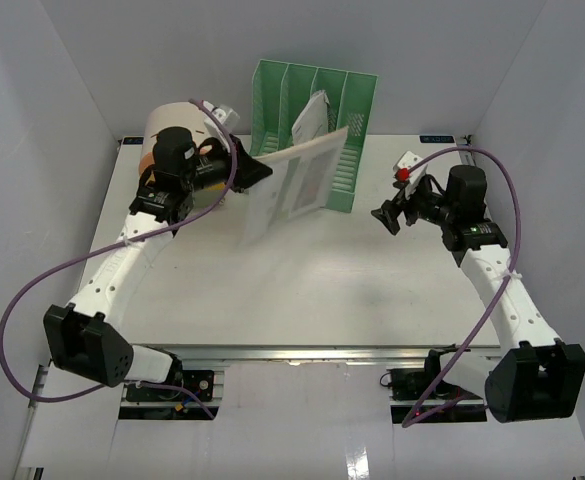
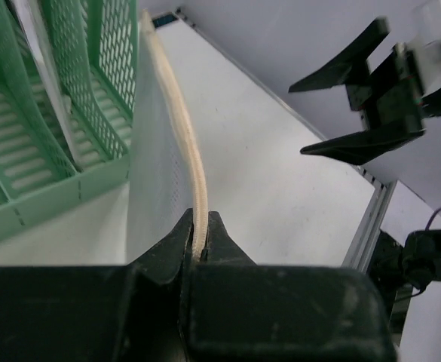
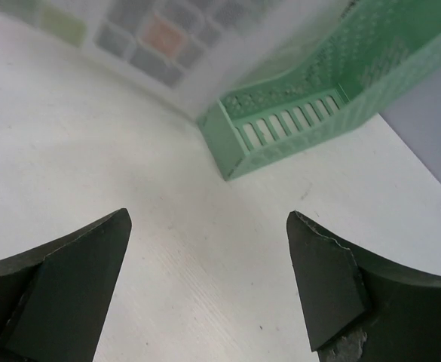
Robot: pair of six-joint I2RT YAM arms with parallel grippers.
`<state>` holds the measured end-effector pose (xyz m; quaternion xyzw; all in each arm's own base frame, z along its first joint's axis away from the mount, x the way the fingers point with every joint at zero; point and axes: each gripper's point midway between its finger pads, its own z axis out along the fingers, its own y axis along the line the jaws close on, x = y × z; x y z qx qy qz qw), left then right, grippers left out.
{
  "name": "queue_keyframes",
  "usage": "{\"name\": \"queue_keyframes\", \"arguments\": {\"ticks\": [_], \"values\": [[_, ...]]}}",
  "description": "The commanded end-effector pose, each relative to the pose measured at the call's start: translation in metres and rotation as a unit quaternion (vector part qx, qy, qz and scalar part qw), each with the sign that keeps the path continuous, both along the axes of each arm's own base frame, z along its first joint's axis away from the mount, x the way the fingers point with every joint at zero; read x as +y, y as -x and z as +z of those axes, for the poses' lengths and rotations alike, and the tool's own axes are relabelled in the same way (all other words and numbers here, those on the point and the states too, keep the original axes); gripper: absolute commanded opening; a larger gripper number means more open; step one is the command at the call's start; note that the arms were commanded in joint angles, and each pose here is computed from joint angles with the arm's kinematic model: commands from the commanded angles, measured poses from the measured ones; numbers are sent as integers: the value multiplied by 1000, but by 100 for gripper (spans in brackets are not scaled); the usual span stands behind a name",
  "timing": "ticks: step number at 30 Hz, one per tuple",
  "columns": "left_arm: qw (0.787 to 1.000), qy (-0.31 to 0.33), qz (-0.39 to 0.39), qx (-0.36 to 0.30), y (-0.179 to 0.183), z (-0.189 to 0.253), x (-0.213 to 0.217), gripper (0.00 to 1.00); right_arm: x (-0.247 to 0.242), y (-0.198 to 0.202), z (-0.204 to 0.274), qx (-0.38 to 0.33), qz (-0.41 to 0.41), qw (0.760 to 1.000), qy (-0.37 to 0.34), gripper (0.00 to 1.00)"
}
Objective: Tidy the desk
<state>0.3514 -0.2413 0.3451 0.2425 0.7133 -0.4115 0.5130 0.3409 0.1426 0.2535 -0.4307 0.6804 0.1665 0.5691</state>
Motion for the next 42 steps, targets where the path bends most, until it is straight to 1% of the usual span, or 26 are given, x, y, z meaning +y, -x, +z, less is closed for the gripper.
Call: {"name": "queue_keyframes", "arguments": {"ticks": [1,6,13,15,18,21,24,28,30,32,34,36,39,40,42], "values": [[997,40,29,-61,11,74,10,0,-8,2,3,-4,3,999,-42,90],[993,71,29,-95,13,111,9,0,-5,14,-4,-14,28,999,-40,90],[990,103,5,-93,10,134,-1,0,-5,19,-18,-12,35,999,-33,90],[989,119,-4,-92,13,140,-3,0,0,28,-21,-23,68,997,-27,90],[986,140,-18,-89,13,147,-11,0,11,55,-32,-51,155,987,-1,91],[987,141,-24,-76,5,142,-23,0,14,65,-34,-75,179,981,8,91],[989,135,-20,-64,-12,129,-38,0,12,67,-39,-73,180,981,14,91],[989,130,-18,-62,-30,124,-52,0,11,70,-43,-74,179,981,19,91],[991,121,-14,-53,-42,113,-61,0,10,70,-44,-75,178,981,22,91],[991,116,-2,-59,-51,111,-65,0,10,71,-45,-77,177,981,24,91],[994,99,15,-48,-61,96,-69,0,10,72,-46,-80,179,980,27,91],[994,90,29,-47,-68,90,-72,0,10,74,-47,-82,185,979,32,91],[995,75,43,-43,-78,79,-74,0,13,79,-50,-101,225,967,57,91],[995,71,47,-45,-80,76,-75,0,13,79,-48,-99,230,966,62,91],[995,68,52,-48,-81,76,-74,0,12,74,-36,-116,234,962,76,91]]}}
